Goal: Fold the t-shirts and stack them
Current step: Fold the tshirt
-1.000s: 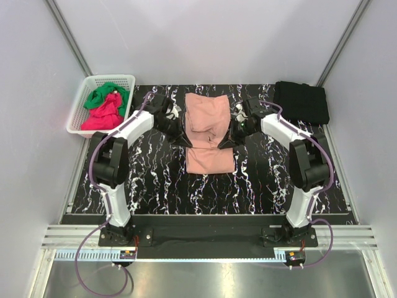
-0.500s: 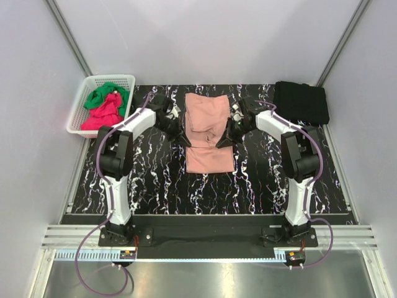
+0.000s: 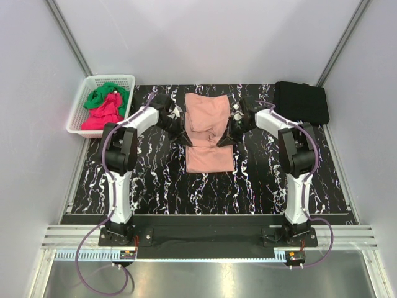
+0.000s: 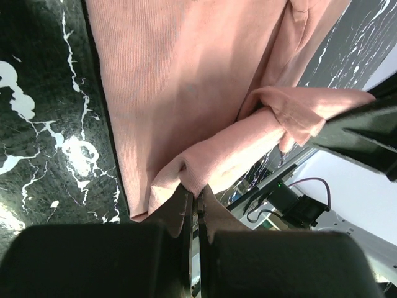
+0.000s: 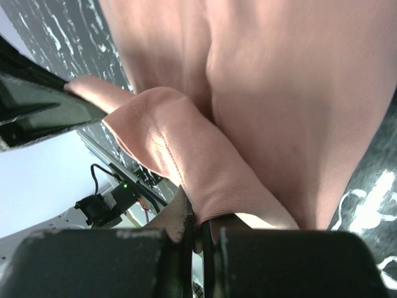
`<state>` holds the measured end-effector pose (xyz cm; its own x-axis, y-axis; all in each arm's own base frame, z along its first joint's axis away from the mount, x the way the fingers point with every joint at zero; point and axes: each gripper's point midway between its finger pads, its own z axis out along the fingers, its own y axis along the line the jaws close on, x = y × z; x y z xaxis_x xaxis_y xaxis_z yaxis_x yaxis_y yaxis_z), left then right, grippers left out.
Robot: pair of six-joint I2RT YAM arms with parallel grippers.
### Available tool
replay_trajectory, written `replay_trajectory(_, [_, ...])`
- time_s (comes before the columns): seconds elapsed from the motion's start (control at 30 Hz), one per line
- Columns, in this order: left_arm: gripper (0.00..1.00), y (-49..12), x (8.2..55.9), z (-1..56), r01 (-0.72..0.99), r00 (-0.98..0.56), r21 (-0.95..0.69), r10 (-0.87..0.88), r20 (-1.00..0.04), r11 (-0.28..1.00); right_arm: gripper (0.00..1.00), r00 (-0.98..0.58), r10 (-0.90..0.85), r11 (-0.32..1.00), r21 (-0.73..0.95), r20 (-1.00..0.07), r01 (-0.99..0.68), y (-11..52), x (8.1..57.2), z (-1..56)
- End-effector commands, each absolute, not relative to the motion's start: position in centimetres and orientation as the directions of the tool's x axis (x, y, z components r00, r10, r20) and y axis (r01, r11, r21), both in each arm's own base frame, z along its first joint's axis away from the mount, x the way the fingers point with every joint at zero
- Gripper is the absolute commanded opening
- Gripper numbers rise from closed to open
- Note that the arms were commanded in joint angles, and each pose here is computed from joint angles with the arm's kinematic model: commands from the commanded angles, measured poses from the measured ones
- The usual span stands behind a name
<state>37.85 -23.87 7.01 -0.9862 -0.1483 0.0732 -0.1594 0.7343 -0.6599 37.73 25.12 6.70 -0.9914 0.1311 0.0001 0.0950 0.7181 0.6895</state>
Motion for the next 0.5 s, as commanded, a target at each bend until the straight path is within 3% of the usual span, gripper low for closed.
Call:
replay_trajectory(0.0, [0.0, -23.4, 39.4, 7.8, -0.141, -0.987, -0.67, -0.159, 0.034, 0.729, 0.0, -0.993, 0.121, 0.706, 0.704, -0.015, 0.076, 25.0, 38.9, 6.9])
replay_trajectory(0.07, [0.0, -23.5, 39.6, 7.8, -0.139, -0.987, -0.673, -0.158, 0.033, 0.727, 0.0, -0.992, 0.124, 0.707, 0.702, -0.004, 0.086, 25.0, 39.0, 6.5])
replay_trajectory(0.17, [0.0, -23.5, 40.0, 7.7, -0.14, -0.987, -0.674, -0.16, 0.033, 0.725, 0.12, -0.992, 0.125, 0.709, 0.699, 0.003, 0.091, 25.0, 39.0, 6.1])
replay_trajectory(0.3, [0.07, -23.5, 40.1, 7.4, -0.144, -0.986, -0.676, -0.16, 0.039, 0.723, 0.16, -0.992, 0.127, 0.716, 0.692, -0.002, 0.091, 24.9, 39.4, 5.7])
replay_trajectory(0.37, [0.13, -23.5, 40.2, 7.1, -0.15, -0.986, -0.672, -0.162, 0.046, 0.725, 0.17, -0.992, 0.128, 0.716, 0.692, -0.006, 0.088, 24.9, 39.6, 5.7])
replay_trajectory(0.4, [0.28, -23.5, 40.2, 7.1, -0.151, -0.986, -0.672, -0.162, 0.047, 0.725, 0.21, -0.992, 0.127, 0.717, 0.692, -0.009, 0.085, 24.9, 39.7, 5.7])
replay_trajectory(0.47, [0.31, -23.4, 40.2, 7.2, -0.15, -0.986, -0.67, -0.164, 0.042, 0.727, 0.23, -0.991, 0.134, 0.722, 0.686, -0.013, 0.089, 24.8, 39.8, 5.8])
